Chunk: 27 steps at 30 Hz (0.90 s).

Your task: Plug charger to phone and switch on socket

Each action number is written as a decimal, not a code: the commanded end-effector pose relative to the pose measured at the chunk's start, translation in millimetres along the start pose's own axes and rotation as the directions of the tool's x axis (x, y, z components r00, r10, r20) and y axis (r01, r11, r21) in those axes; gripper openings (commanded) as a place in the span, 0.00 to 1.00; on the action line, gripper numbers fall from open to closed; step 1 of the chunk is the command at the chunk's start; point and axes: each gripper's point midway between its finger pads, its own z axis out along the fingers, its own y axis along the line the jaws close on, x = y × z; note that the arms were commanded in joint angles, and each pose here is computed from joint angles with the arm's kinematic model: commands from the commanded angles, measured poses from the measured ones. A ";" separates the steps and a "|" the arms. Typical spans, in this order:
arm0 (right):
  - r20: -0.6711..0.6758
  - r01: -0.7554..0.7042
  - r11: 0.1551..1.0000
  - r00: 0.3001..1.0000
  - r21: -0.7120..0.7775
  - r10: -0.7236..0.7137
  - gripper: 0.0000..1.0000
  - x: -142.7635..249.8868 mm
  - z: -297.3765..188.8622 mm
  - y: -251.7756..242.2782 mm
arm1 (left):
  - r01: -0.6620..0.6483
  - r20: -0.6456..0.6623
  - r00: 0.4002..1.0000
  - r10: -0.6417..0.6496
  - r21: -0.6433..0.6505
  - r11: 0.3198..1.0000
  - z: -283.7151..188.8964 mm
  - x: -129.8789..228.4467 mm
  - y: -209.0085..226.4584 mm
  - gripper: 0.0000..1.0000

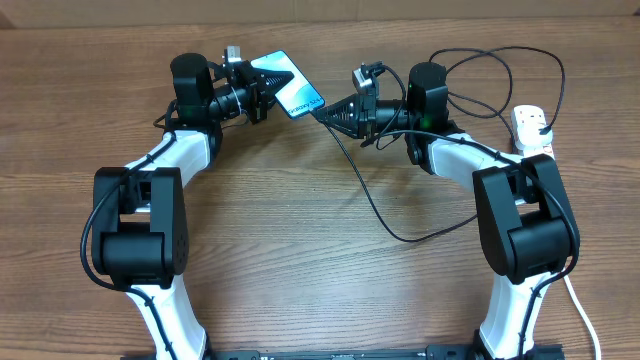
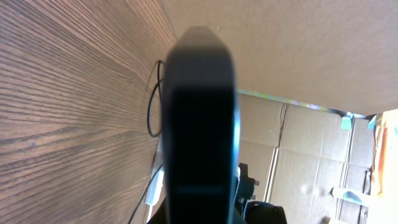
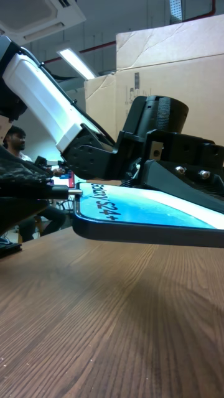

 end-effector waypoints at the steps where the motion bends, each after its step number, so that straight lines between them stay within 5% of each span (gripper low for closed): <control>1: 0.014 0.035 0.999 0.999 -0.012 -0.035 0.04 -3.2 -2.2 16.7 | -0.024 -0.015 1.000 0.024 0.033 0.999 1.1 5.8 -22.9 0.04; 27: -0.042 0.035 0.999 0.998 -0.026 -0.037 0.04 6.7 -1.6 18.8 | -0.010 0.012 1.000 0.009 0.031 0.999 1.3 1.2 -22.6 0.04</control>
